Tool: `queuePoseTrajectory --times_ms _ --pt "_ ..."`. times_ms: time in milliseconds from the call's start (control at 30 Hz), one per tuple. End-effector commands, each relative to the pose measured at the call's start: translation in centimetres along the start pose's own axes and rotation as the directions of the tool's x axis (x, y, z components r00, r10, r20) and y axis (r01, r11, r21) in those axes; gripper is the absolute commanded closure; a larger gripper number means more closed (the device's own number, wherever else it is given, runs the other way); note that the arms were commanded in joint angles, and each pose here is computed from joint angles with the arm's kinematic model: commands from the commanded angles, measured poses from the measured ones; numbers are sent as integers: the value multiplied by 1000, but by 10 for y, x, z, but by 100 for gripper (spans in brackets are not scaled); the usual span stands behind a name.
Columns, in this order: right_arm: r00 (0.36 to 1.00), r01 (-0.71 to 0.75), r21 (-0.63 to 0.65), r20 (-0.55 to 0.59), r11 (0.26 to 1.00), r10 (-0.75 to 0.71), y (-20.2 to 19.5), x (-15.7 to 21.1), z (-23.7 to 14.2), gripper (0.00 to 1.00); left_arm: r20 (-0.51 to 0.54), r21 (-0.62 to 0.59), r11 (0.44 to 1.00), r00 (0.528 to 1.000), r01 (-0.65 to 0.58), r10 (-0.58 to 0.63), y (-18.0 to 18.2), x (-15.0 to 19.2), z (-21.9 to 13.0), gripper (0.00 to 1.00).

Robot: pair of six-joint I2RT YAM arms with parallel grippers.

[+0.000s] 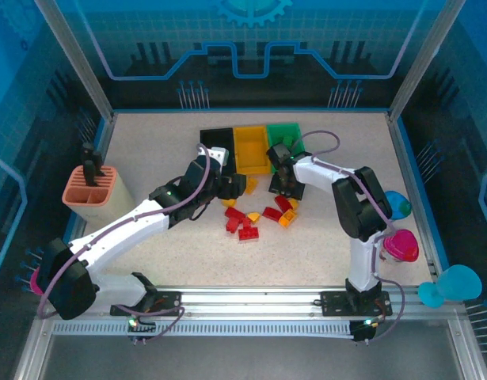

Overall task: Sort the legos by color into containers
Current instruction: Pick up the lego from the center of the table.

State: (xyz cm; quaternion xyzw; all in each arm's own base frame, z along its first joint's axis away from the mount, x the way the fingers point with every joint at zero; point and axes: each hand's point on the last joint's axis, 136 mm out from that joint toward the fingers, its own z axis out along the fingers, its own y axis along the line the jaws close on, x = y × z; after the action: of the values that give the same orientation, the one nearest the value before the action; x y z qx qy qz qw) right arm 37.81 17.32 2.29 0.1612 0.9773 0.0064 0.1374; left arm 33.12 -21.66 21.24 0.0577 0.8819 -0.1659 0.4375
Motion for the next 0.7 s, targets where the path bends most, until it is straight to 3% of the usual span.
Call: queuePoseTrajectory --times_ms 0,333,667 --pt "999 30 27 37 999 -31 -5 3 -17 40 36 -11 1000 999 9 -9 4 -6 -7 13" --pt "985 77 14 152 997 -78 0 -11 -69 40 52 -20 1000 999 10 -9 7 -7 -14 14" --pt "970 108 -33 225 994 -98 17 -58 -96 38 56 -25 1000 998 15 -14 13 -3 -23 14"
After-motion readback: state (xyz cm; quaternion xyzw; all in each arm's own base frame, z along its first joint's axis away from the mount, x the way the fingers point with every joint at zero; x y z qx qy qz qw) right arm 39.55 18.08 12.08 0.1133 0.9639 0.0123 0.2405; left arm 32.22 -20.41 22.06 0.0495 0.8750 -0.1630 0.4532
